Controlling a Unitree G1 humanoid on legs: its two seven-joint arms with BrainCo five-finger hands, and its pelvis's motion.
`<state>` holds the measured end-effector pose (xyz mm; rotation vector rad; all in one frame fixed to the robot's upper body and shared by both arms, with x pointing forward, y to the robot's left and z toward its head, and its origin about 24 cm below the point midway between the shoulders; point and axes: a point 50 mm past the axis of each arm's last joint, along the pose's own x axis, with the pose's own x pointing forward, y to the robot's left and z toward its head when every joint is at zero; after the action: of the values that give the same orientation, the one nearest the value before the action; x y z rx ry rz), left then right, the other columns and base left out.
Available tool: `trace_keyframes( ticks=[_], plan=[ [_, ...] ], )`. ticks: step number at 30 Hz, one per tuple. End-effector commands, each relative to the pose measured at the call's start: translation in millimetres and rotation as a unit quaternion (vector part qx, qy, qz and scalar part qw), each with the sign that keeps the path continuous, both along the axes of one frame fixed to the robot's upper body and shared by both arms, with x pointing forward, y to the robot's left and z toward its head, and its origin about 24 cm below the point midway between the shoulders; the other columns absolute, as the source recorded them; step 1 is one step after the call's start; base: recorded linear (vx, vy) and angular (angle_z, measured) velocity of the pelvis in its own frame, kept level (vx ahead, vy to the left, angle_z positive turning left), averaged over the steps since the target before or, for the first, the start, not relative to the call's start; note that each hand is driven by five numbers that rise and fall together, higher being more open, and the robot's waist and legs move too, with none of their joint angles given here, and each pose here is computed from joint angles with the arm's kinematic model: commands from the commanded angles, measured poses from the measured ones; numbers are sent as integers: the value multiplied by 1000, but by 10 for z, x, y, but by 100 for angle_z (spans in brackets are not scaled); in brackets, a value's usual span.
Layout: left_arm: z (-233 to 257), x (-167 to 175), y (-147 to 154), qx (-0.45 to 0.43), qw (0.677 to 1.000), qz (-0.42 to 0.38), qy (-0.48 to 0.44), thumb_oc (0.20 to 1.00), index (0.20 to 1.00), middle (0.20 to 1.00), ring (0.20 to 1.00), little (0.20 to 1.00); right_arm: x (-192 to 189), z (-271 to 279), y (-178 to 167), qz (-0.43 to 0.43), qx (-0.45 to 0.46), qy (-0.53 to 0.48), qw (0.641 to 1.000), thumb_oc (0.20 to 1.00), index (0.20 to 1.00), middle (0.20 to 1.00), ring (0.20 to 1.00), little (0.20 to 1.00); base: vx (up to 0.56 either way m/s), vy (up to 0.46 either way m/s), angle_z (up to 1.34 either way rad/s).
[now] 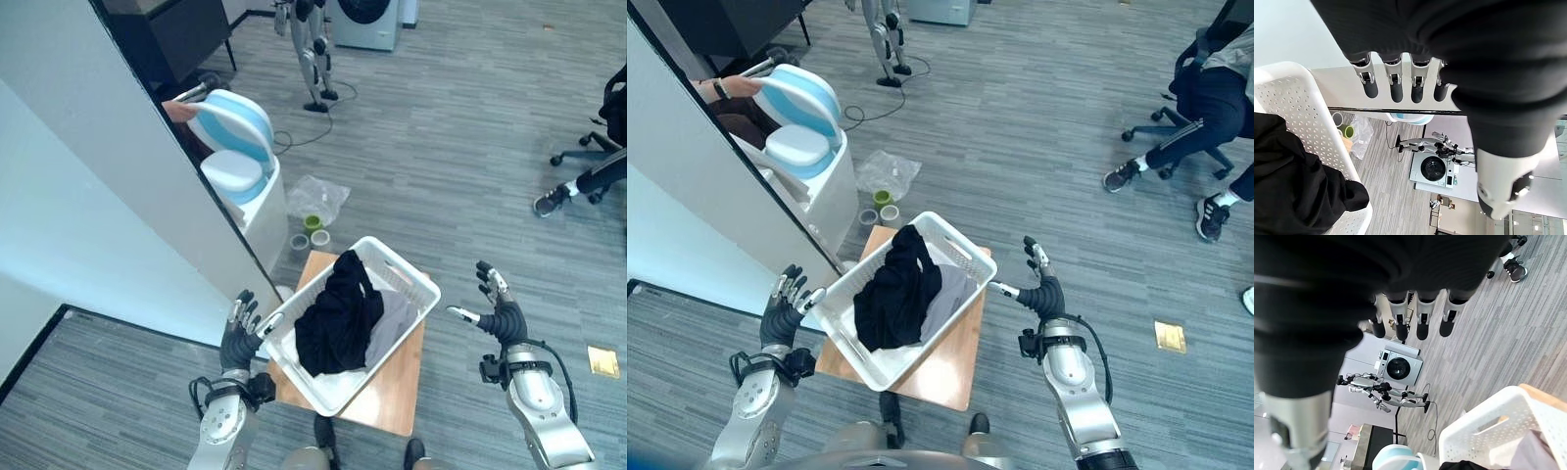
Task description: Pick up bed clothes into laundry basket.
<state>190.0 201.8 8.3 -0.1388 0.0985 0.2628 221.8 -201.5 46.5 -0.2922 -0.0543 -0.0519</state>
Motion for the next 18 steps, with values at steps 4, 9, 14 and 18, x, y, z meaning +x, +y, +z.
trace_keyframes(
  ticks=[4,9,14,18],
  plan=[
    [35,105,66,10,1000,-3,-29,1000,1000,1000,1000,1000,104,158,55,25,16,-46,998,1000,1000,1000,1000,1000,-3,1,-2],
    [39,106,75,11,1000,-7,-28,1000,1000,1000,1000,1000,100,151,52,25,15,-43,999,1000,1000,1000,1000,1000,4,2,-4],
    [1,30,40,9,1000,-16,-18,1000,1000,1000,1000,1000,15,91,12,18,13,-28,999,1000,1000,1000,1000,1000,-1,12,0],
    [-50,30,13,9,1000,-22,-7,1000,1000,1000,1000,1000,5,9,16,15,16,-10,1000,1000,1000,1000,1000,1000,0,0,0]
  ],
)
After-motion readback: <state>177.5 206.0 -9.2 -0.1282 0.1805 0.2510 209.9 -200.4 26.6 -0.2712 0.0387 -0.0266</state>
